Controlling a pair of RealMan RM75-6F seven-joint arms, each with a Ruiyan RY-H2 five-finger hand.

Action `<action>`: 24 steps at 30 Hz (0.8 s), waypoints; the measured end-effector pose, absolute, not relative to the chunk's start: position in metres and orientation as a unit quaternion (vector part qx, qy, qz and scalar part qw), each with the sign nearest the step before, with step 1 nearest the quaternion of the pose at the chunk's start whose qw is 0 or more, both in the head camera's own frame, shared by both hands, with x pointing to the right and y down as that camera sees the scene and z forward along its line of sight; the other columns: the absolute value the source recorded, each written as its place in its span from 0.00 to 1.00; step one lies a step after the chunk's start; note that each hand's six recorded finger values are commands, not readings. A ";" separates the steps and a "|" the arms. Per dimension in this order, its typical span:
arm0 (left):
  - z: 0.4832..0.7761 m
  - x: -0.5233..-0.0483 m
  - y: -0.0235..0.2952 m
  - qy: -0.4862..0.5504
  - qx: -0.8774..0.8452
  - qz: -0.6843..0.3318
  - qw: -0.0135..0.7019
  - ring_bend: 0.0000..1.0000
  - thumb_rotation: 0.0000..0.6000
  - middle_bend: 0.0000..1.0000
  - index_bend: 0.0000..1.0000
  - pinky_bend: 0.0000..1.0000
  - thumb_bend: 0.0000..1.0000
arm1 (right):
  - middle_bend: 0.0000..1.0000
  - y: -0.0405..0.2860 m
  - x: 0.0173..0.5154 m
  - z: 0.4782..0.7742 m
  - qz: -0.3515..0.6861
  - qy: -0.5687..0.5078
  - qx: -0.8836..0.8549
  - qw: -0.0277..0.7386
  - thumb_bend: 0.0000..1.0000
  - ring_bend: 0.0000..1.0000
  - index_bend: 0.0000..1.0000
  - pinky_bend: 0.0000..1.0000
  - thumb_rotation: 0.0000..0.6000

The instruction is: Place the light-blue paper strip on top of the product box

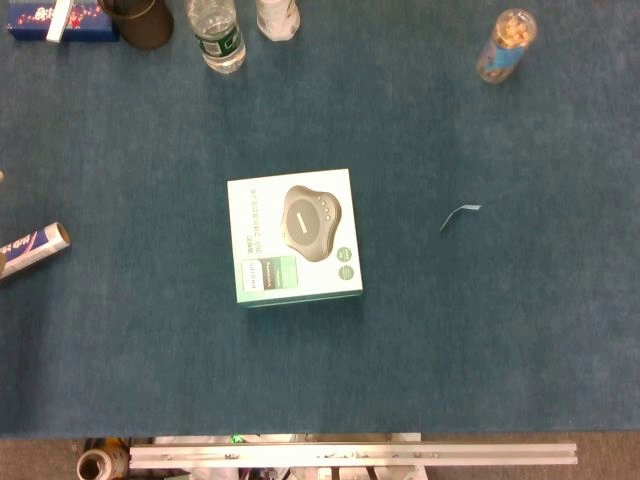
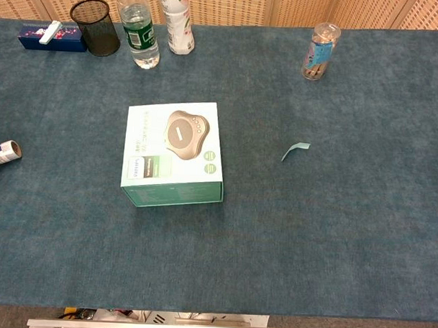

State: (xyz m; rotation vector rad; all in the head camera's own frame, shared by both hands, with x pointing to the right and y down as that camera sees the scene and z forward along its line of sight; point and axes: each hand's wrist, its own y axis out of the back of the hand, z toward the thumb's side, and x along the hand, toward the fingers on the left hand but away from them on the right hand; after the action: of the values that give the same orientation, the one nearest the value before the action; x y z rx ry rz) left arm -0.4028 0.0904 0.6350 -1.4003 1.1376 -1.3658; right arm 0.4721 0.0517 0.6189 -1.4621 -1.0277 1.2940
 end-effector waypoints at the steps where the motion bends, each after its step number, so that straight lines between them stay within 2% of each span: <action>1: 0.635 -0.403 0.091 0.454 -0.560 -0.547 0.425 0.30 1.00 0.30 0.19 0.27 0.21 | 0.60 0.052 0.472 0.620 0.524 -0.415 -0.592 0.450 0.16 0.51 0.52 0.53 1.00; 14: 0.632 -0.403 0.091 0.458 -0.563 -0.540 0.427 0.30 1.00 0.30 0.19 0.27 0.21 | 0.60 0.033 0.451 0.617 0.498 -0.391 -0.615 0.470 0.16 0.51 0.52 0.53 1.00; 17: 0.632 -0.401 0.091 0.457 -0.564 -0.538 0.428 0.30 1.00 0.30 0.19 0.27 0.21 | 0.60 0.023 0.439 0.619 0.490 -0.373 -0.627 0.477 0.16 0.55 0.52 0.55 1.00; 20: 0.631 -0.402 0.092 0.459 -0.564 -0.537 0.428 0.30 1.00 0.30 0.19 0.27 0.21 | 0.67 0.013 0.426 0.625 0.488 -0.348 -0.640 0.481 0.16 0.68 0.52 0.76 1.00; 22: 0.630 -0.404 0.093 0.460 -0.562 -0.539 0.427 0.30 1.00 0.30 0.19 0.27 0.21 | 0.76 0.006 0.415 0.630 0.486 -0.328 -0.651 0.483 0.16 0.79 0.52 0.89 1.00; 24: 0.630 -0.406 0.094 0.461 -0.561 -0.541 0.425 0.30 1.00 0.31 0.19 0.27 0.21 | 0.85 -0.002 0.404 0.637 0.485 -0.307 -0.660 0.484 0.16 0.90 0.52 0.97 1.00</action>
State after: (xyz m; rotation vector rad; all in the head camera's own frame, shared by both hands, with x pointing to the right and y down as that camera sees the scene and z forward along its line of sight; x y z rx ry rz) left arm -0.4062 0.0944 0.6301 -1.4031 1.1519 -1.3536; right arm 0.4036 -0.0021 0.6369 -1.6078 -0.7483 1.1806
